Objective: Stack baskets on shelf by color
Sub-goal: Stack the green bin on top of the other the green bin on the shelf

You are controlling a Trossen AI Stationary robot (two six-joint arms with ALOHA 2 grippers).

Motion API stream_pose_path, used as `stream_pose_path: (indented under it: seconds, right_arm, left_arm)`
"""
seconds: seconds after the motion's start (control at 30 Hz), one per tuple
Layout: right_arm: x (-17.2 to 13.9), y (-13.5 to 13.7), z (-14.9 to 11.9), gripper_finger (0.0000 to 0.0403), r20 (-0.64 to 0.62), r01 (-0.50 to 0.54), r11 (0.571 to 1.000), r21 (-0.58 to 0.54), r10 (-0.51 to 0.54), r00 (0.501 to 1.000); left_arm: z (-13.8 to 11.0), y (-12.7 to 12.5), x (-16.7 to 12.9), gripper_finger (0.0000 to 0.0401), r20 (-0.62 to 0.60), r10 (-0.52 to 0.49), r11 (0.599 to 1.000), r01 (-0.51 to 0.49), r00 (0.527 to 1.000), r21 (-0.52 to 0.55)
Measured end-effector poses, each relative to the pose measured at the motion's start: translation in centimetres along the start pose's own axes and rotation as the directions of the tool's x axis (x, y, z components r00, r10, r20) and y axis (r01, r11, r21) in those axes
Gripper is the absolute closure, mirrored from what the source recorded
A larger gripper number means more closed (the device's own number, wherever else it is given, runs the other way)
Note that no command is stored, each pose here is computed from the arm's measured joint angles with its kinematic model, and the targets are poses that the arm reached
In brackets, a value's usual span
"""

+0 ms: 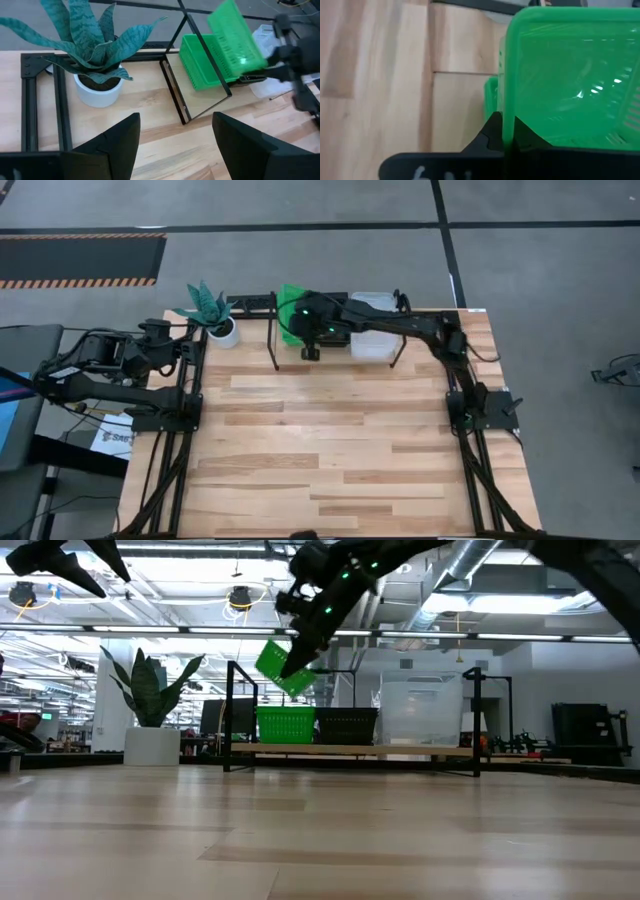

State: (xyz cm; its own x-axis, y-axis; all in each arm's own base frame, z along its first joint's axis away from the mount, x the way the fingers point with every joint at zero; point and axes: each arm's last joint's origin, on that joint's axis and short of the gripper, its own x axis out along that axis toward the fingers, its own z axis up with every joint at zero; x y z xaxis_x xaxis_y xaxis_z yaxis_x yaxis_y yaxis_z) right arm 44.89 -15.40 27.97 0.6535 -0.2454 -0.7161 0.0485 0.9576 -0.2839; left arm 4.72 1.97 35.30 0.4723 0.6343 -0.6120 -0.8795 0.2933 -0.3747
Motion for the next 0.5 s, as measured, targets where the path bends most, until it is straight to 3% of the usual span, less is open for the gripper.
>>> stream_pose_path:
  seconds: [0.17,0.5]
  right_arm:
    - [1.2,-1.6,0.4,0.0399,-0.066,-0.004,1.000,0.024,0.006,0.998]
    - [2.6,-1.9,-0.5,0.0397,-0.180,-0.045,0.999,0.016,0.047,0.983]
  left_arm:
    - [0.0,0.0,0.0,0.0165,0.007,0.004,1.000,-0.004,1.000,-0.009]
    - [0.1,0.1,0.0,0.0165,0.036,0.019,0.999,-0.018,0.999,-0.026]
